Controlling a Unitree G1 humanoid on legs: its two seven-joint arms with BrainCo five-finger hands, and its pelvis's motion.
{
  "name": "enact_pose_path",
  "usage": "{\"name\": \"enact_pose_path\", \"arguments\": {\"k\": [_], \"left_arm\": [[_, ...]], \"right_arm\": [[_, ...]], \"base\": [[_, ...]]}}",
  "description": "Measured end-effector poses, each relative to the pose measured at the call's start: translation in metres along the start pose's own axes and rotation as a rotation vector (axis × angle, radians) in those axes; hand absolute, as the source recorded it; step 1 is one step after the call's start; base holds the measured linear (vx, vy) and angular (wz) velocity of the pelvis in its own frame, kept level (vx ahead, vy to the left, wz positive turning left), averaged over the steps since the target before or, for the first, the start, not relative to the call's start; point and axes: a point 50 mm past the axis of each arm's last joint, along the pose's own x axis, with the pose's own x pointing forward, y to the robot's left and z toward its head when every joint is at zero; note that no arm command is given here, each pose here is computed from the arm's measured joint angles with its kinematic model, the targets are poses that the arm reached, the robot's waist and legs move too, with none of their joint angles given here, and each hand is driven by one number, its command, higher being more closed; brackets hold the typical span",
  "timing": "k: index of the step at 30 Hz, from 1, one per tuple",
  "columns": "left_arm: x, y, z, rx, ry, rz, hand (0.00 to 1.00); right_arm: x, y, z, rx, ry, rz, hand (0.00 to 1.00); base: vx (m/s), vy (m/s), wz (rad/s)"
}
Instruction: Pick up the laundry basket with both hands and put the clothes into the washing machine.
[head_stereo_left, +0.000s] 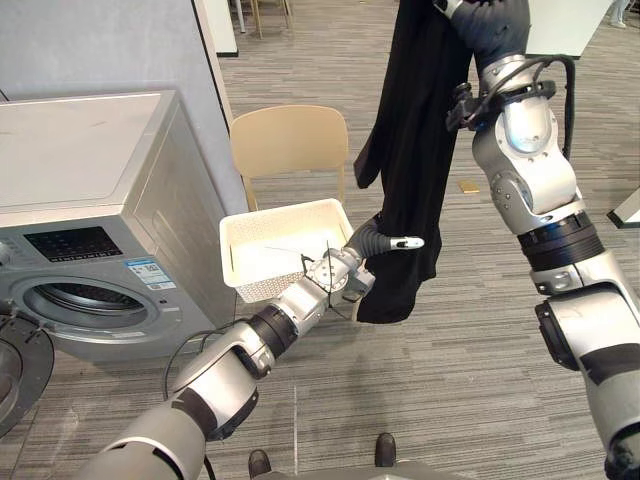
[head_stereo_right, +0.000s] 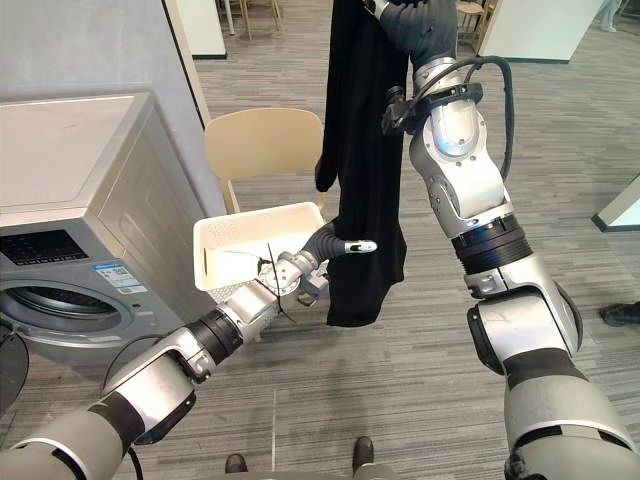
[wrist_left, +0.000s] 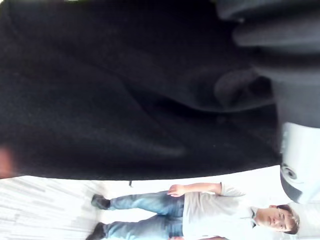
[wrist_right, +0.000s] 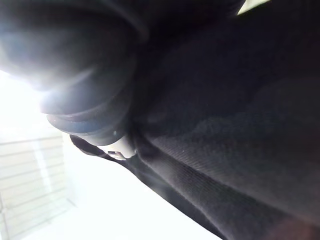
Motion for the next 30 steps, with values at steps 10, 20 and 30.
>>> {"name": "enact_pose_path", "arguments": {"k": [10,20,30], "left_arm": [[0.009,-0.006,0.016,0.027,-0.05,0.015,1.0],[0.012,0.003,0.02,0.052,-0.059,0.06,1.0],[0.009,0.021,0.025,0.046,-0.093,0.188,1.0]], "right_arm": [[-0.006,0.028,-0.001,0.156,-0.009,0.076,1.0],[-0.014,0.033,-0.01,0.211,0.025,0.094,1.0],[-0.025,0.034,-0.024,0.219,0.074,0.087,0.0]], "base": [[0.0,0.003,0.01],[0.0,0.0,0.0],[0.0,0.0,0.0]]}}
